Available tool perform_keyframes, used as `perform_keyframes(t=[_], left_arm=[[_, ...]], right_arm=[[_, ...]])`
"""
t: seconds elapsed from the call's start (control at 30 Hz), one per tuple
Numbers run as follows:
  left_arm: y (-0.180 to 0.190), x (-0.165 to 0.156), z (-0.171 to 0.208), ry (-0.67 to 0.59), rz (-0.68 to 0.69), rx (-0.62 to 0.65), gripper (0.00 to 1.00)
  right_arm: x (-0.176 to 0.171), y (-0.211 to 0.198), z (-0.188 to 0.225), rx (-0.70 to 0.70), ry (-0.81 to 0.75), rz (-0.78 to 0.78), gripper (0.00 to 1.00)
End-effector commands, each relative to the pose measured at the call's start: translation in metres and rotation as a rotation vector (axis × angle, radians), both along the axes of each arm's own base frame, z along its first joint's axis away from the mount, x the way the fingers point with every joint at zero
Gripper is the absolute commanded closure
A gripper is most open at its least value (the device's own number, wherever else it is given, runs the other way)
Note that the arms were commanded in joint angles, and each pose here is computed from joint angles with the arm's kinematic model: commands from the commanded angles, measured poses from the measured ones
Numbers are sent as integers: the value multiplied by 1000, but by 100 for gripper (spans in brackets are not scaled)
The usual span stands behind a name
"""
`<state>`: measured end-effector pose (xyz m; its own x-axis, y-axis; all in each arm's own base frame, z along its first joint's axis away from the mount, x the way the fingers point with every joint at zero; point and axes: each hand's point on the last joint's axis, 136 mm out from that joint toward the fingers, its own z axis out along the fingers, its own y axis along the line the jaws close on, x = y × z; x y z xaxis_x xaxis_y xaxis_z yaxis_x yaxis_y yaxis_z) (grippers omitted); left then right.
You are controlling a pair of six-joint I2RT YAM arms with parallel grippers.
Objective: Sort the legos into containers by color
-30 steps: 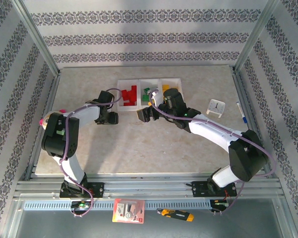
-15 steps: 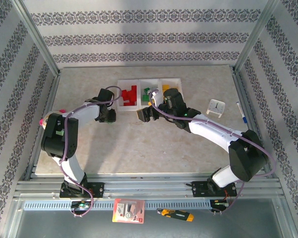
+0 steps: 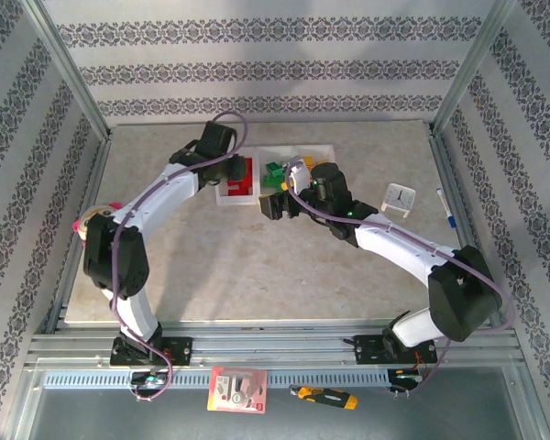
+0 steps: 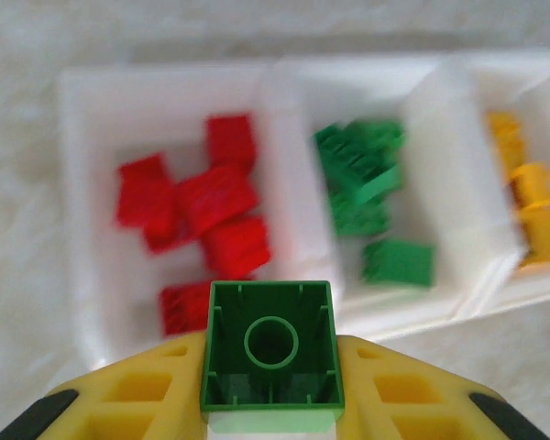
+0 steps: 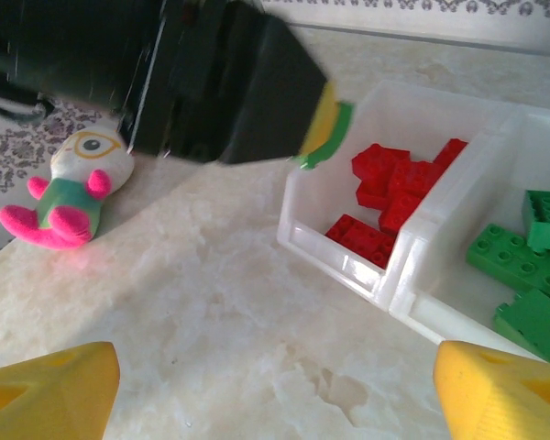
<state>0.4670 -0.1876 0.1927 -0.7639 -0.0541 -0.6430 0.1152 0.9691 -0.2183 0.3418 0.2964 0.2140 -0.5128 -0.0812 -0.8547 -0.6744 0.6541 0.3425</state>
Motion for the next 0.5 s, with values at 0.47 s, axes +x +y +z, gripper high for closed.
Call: perform_keyframes(t=[0.47], left_arm=[[-84,61,-59,90,-129,-2,68]], right_arm=[[-10,-39,16,25,-38,-111,12]])
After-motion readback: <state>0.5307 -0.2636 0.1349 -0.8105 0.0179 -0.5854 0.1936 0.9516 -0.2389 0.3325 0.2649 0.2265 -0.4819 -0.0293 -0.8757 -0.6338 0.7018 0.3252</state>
